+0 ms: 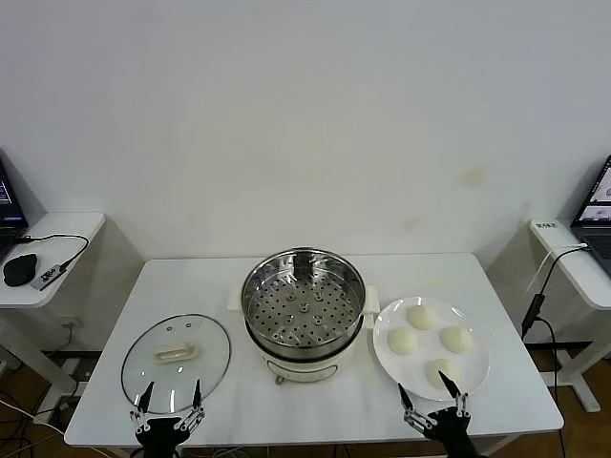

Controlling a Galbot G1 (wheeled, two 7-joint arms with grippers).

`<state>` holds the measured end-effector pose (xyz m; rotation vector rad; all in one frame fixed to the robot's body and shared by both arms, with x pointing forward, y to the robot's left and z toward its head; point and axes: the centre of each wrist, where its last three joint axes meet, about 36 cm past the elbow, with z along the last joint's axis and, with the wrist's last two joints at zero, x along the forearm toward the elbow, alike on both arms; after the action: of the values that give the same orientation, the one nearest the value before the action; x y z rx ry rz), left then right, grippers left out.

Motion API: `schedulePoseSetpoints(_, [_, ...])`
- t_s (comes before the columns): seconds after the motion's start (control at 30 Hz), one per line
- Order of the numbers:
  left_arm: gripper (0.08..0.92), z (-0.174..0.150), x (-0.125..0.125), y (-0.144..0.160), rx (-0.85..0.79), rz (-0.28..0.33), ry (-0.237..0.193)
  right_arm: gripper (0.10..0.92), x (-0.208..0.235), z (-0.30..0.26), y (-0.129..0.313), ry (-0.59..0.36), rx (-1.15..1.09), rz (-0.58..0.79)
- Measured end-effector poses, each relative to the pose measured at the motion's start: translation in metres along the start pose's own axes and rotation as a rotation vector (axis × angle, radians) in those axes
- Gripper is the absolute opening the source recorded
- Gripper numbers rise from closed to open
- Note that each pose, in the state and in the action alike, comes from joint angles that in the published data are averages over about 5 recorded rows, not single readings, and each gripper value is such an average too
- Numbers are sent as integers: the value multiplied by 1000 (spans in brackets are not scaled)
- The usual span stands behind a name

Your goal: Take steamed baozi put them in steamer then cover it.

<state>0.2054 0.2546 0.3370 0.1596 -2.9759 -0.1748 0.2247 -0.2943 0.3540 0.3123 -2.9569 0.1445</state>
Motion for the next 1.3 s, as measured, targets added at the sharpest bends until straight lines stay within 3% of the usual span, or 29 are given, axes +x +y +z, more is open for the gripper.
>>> schedulePoseSetpoints(0.3, [823, -8, -10, 8, -42, 3, -9, 823, -17, -20, -32, -3, 147, 19])
schedulePoseSetpoints(0.63, [823, -19, -26, 15, -88, -2, -9, 823, -57, -57, -101, 75, 514, -28])
schedulePoseSetpoints(1.0, [823, -24, -32, 14, -121, 3, -4, 823, -122, -119, -176, 227, 932, -205])
schedulePoseSetpoints(1.3, [823, -25, -31, 13, -141, -1, 3, 823, -182, -170, -202, 344, 1130, -406])
